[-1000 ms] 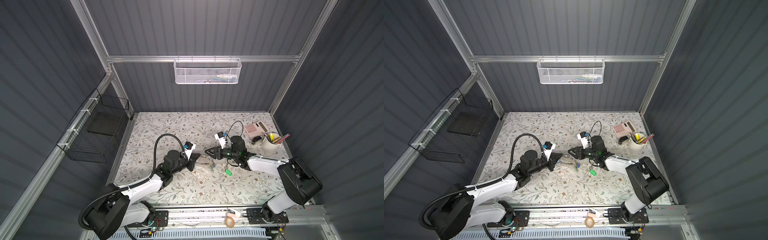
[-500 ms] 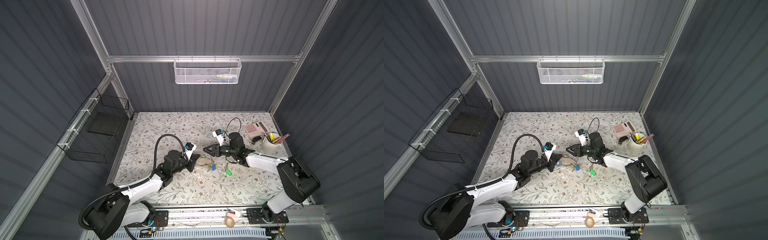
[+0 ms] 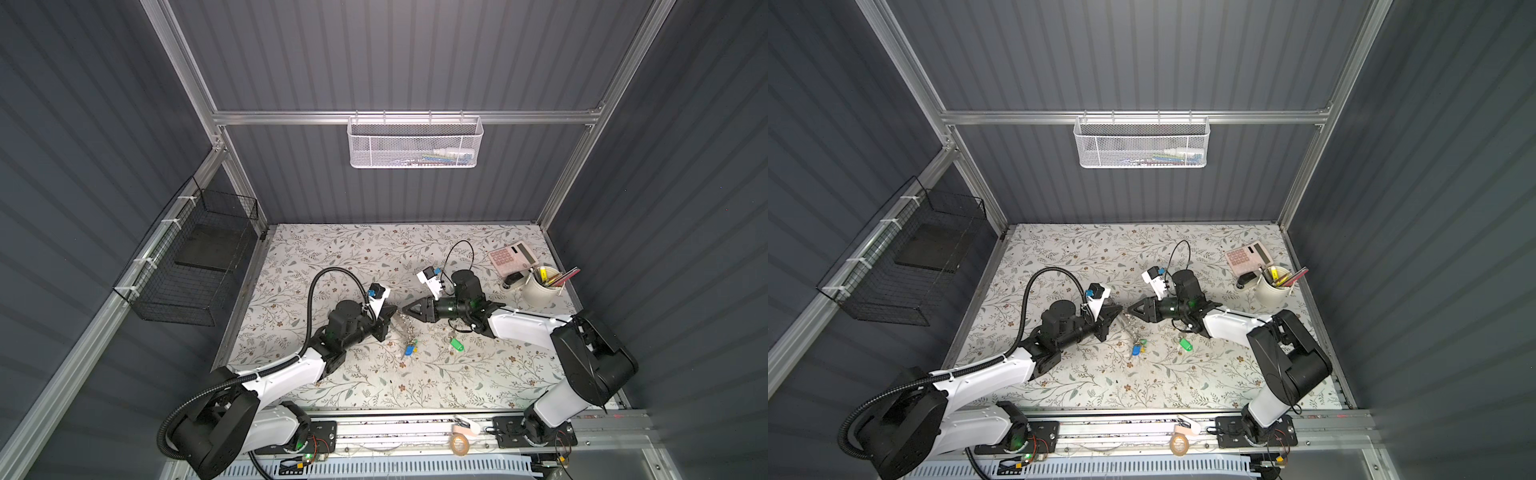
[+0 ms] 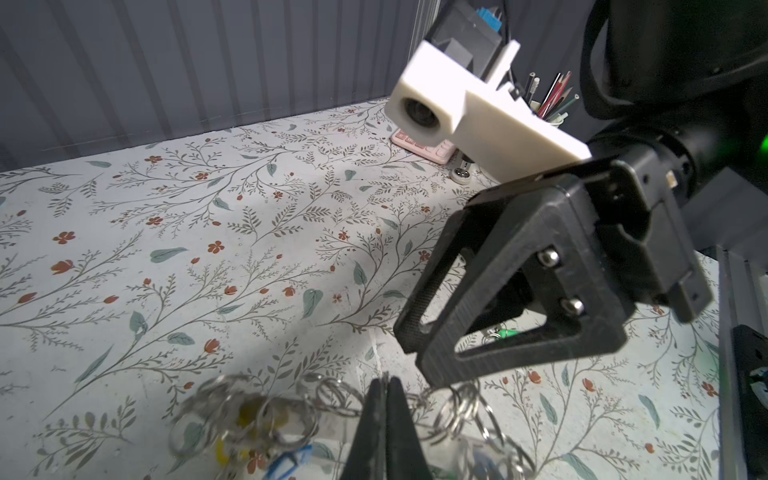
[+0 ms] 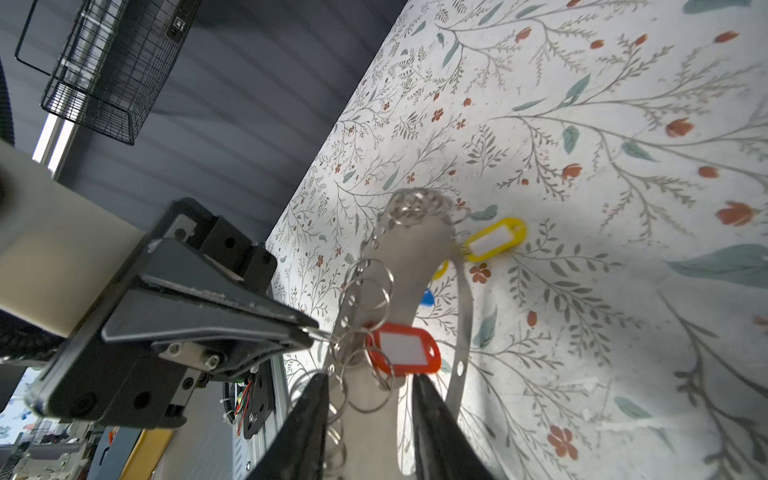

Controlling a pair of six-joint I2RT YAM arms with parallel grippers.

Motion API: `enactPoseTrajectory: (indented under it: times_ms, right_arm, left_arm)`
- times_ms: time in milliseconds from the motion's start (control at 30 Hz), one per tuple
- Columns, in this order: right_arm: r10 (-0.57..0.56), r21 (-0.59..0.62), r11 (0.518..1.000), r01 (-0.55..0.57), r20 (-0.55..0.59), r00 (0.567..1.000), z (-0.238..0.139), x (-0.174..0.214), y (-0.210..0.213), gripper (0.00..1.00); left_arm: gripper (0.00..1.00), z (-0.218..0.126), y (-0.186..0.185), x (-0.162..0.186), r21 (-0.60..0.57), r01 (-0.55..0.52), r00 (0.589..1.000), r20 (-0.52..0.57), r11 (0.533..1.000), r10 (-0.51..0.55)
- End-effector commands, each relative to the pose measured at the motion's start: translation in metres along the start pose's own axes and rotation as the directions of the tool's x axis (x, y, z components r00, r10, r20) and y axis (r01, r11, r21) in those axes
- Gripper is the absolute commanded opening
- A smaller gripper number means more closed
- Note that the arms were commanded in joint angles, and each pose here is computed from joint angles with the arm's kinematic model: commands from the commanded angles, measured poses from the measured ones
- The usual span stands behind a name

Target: Put the keys on the keyring

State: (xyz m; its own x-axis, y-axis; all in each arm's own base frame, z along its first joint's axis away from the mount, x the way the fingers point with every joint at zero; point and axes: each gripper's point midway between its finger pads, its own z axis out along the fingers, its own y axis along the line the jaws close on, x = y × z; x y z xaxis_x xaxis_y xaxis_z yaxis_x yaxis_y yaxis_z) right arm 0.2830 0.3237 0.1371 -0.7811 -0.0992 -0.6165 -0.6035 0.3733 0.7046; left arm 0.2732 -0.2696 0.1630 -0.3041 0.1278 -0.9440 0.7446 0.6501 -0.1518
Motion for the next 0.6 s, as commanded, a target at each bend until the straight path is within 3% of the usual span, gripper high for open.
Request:
enactPoseTrajectory:
  times_ms: [0, 233, 567]
  right_arm:
    - [-0.005, -0.03, 1.0, 0.004, -0.026, 1.0, 0.004, 0.007, 0.003, 0.37]
    - [0.042, -0.102, 0.994, -0.037, 0.046, 0.998, -0.005, -0.011, 0.002, 0.35]
    - [-0.025, -0.083, 0.996, 0.029, 0.043, 0.999, -0.007, -0.006, 0.007, 0.33]
  left_arm:
    - [0.0, 0.0, -0.007, -0.037, 0.017, -0.031, 0.994, 0.108, 0.999, 0.029]
    - [0.0, 0.001, -0.018, -0.031, 0.082, -0.053, 0.995, 0.092, 0.995, 0.045]
    - [0.0, 0.002, -0.033, -0.034, 0.172, -0.093, 0.992, 0.1, 0.981, 0.077]
